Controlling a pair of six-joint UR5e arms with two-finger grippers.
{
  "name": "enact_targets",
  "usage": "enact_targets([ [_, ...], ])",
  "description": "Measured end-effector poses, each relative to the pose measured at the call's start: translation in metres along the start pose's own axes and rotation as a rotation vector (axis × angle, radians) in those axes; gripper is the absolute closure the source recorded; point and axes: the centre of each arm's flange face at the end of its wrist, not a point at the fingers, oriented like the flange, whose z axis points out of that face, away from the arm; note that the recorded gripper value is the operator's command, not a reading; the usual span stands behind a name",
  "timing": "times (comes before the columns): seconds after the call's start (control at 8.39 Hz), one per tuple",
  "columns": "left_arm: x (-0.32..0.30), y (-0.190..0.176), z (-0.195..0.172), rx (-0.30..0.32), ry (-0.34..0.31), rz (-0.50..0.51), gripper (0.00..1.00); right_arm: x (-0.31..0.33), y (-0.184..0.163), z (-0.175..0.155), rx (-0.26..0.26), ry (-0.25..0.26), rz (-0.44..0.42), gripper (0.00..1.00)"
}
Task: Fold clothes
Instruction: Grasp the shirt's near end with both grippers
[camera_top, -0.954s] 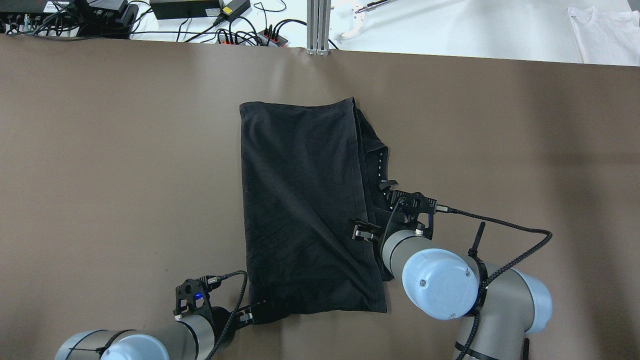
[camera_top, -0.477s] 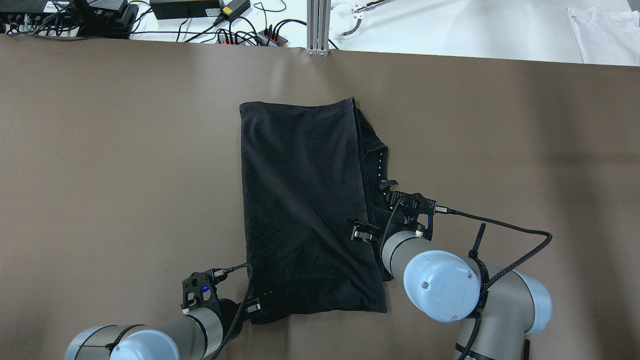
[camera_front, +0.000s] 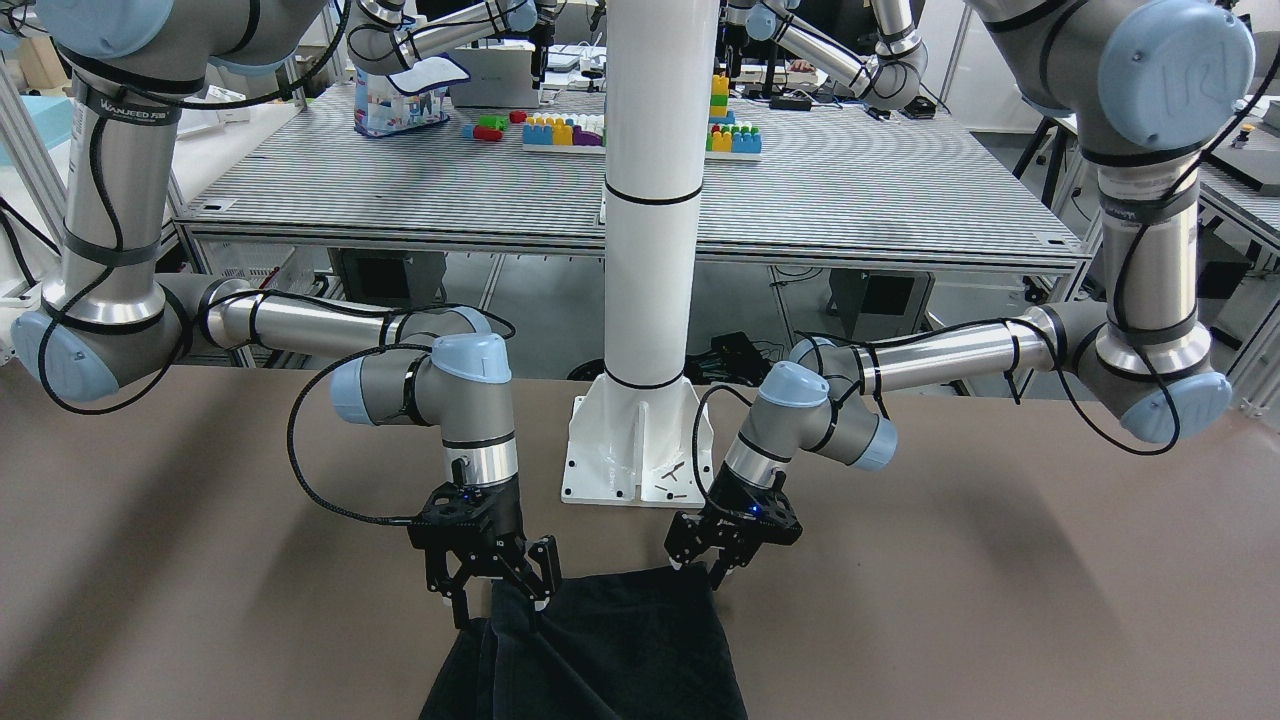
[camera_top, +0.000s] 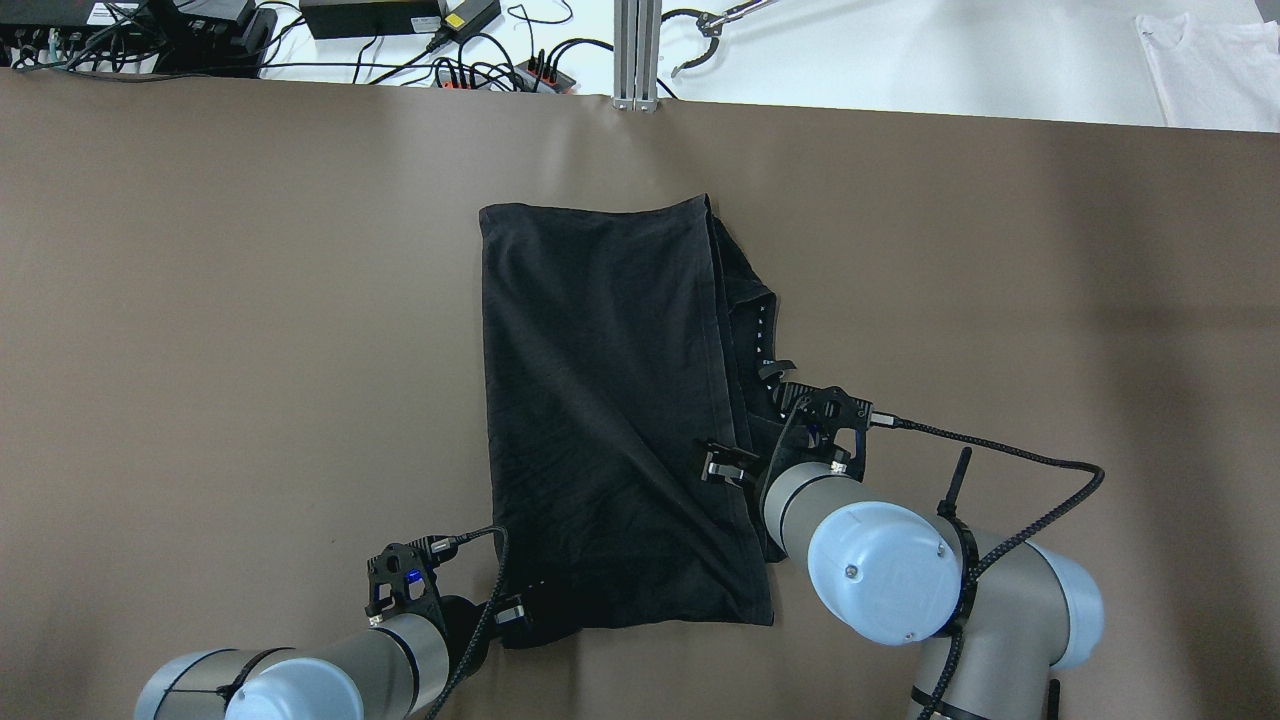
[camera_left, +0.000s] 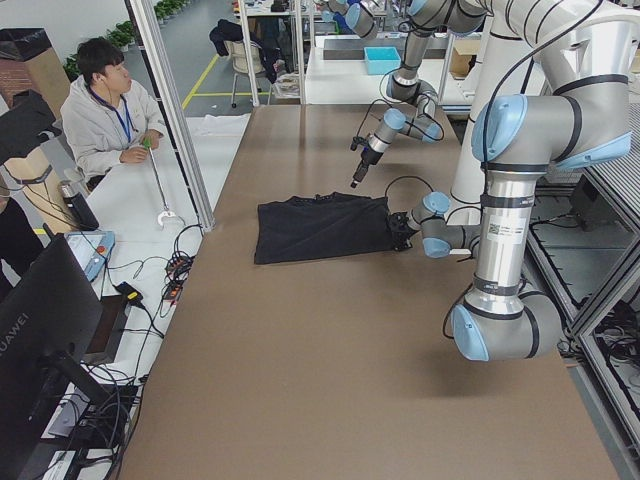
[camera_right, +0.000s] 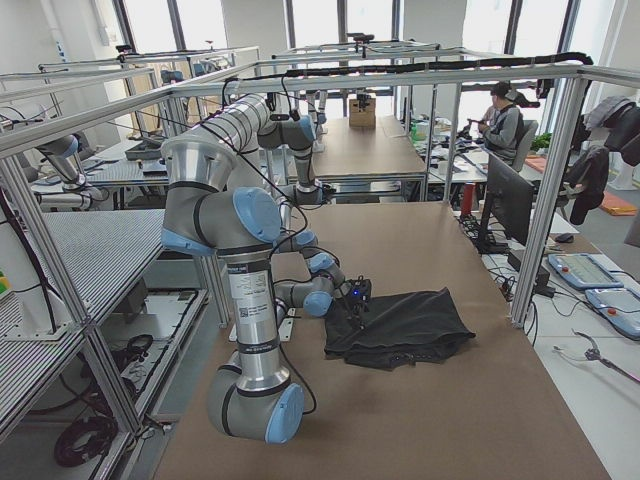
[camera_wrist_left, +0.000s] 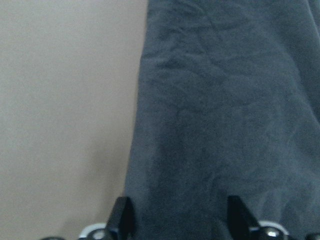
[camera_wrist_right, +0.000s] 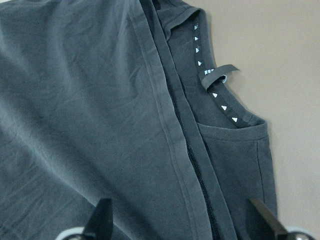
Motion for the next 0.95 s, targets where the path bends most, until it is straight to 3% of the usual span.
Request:
enact_targets([
  [0.72, 0.009, -0.01, -0.004, 0.007, 0.019, -0.001, 1.0, 0.002, 0.001, 0.001, -0.002, 0.003, -0.001, 0.07],
  [0.95, 0.003, -0.019, -0.007, 0.015, 0.013, 0.003, 1.0, 0.013, 0.005, 0.006, -0.006, 0.031, 0.007, 0.08],
])
